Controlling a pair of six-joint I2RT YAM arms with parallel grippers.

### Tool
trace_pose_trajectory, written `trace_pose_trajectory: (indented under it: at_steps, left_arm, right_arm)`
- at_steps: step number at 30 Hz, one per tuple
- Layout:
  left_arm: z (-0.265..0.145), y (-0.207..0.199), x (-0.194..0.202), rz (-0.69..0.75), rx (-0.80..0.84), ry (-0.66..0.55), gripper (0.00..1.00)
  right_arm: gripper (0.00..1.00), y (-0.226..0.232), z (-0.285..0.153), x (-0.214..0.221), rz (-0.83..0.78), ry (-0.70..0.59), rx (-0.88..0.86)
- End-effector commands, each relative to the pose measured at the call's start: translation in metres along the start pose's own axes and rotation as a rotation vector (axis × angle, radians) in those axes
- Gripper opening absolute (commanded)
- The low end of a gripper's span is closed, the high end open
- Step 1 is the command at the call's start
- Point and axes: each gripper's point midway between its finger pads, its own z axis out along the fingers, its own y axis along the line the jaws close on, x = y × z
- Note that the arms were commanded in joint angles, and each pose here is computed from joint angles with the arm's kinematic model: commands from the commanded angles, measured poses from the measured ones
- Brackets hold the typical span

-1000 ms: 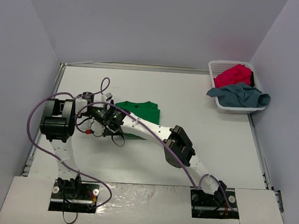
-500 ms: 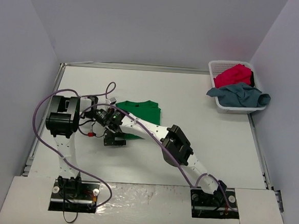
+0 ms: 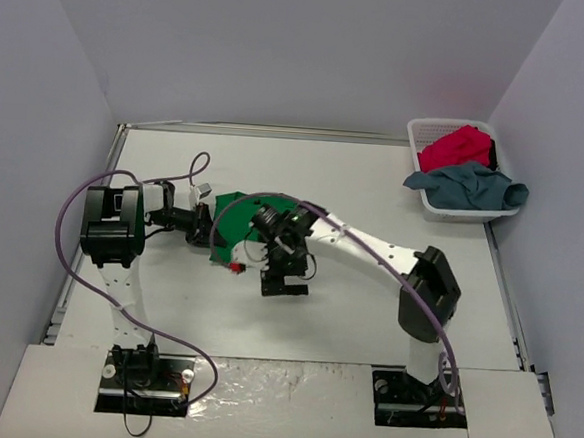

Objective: Fold and stack the t-shirts
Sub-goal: Put the neatly folded tshirt into the corner of the board with the left arm

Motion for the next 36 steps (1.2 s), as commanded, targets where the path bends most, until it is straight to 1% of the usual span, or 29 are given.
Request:
trace_pose_trajectory:
  at_steps: [1,2,4,6,7,9,11,13,14,15,17,18,20,21,23,24,25,26,28,31,36]
  left_arm:
    - [-0.017,-0.005,-0.014,0.077,-0.026,-0.009,0.02]
    - [-0.02,-0.005,-0.014,0.079,-0.031,-0.001,0.02]
    - [-0.029,0.001,-0.03,0.104,-0.064,-0.019,0.03]
    - [-0.035,0.008,-0.035,0.108,-0.101,-0.011,0.02]
    - [-0.045,0.008,-0.05,0.144,-0.125,-0.034,0.02]
    - [-0.056,0.016,-0.055,0.139,-0.178,-0.021,0.02]
    - [-0.077,0.018,-0.071,0.169,-0.233,-0.048,0.02]
    - [-0.092,0.032,-0.077,0.17,-0.31,-0.045,0.02]
    - [-0.109,0.033,-0.092,0.193,-0.347,-0.083,0.02]
    - [-0.117,0.045,-0.097,0.184,-0.395,-0.083,0.02]
    - [-0.132,0.053,-0.11,0.18,-0.443,-0.108,0.03]
    - [-0.148,0.062,-0.126,0.194,-0.501,-0.135,0.02]
    - [-0.161,0.068,-0.139,0.206,-0.551,-0.149,0.02]
    - [-0.176,0.077,-0.154,0.224,-0.619,-0.167,0.02]
    - [-0.188,0.084,-0.164,0.219,-0.659,-0.181,0.02]
    - [-0.191,0.099,-0.166,0.201,-0.7,-0.163,0.02]
    - [-0.202,0.094,-0.179,0.228,-0.732,-0.195,0.02]
    - [-0.208,0.108,-0.18,0.218,-0.786,-0.186,0.02]
    - [-0.221,0.112,-0.191,0.257,-0.854,-0.204,0.02]
    - [-0.238,0.124,-0.199,0.277,-0.964,-0.209,0.02]
    - [-0.263,0.132,-0.207,0.303,-1.088,-0.213,0.02]
  right_arm:
    - [1.0,-0.023,-0.015,0.064,0.188,0.014,-0.046]
    - [1.0,-0.024,-0.015,0.073,0.223,0.018,-0.062]
    - [1.0,-0.025,-0.011,0.096,0.286,0.025,-0.086]
    - [1.0,-0.024,-0.007,0.099,0.317,-0.011,-0.113]
    - [1.0,-0.025,-0.006,0.102,0.336,-0.021,-0.117]
    - [1.0,-0.029,-0.002,0.112,0.38,-0.044,-0.122]
    - [1.0,-0.034,0.001,0.122,0.417,-0.053,-0.115]
    - [1.0,-0.036,0.003,0.125,0.441,-0.065,-0.118]
    - [1.0,-0.039,0.003,0.128,0.459,-0.071,-0.115]
    - [1.0,-0.039,0.003,0.128,0.464,-0.08,-0.12]
    - [1.0,-0.041,0.003,0.13,0.478,-0.086,-0.118]
    - [1.0,-0.042,0.002,0.133,0.489,-0.084,-0.116]
    - [1.0,-0.043,0.002,0.136,0.504,-0.083,-0.113]
    - [1.0,-0.044,0.002,0.138,0.508,-0.084,-0.111]
    - [1.0,-0.044,0.0,0.142,0.528,-0.09,-0.113]
    - [1.0,-0.044,0.0,0.143,0.533,-0.093,-0.113]
    - [1.0,-0.043,-0.001,0.145,0.54,-0.096,-0.113]
    - [1.0,-0.043,-0.001,0.147,0.548,-0.099,-0.112]
    - [1.0,-0.042,-0.002,0.151,0.561,-0.103,-0.11]
    - [1.0,-0.044,-0.004,0.156,0.58,-0.11,-0.106]
    - [1.0,-0.048,-0.002,0.16,0.597,-0.117,-0.11]
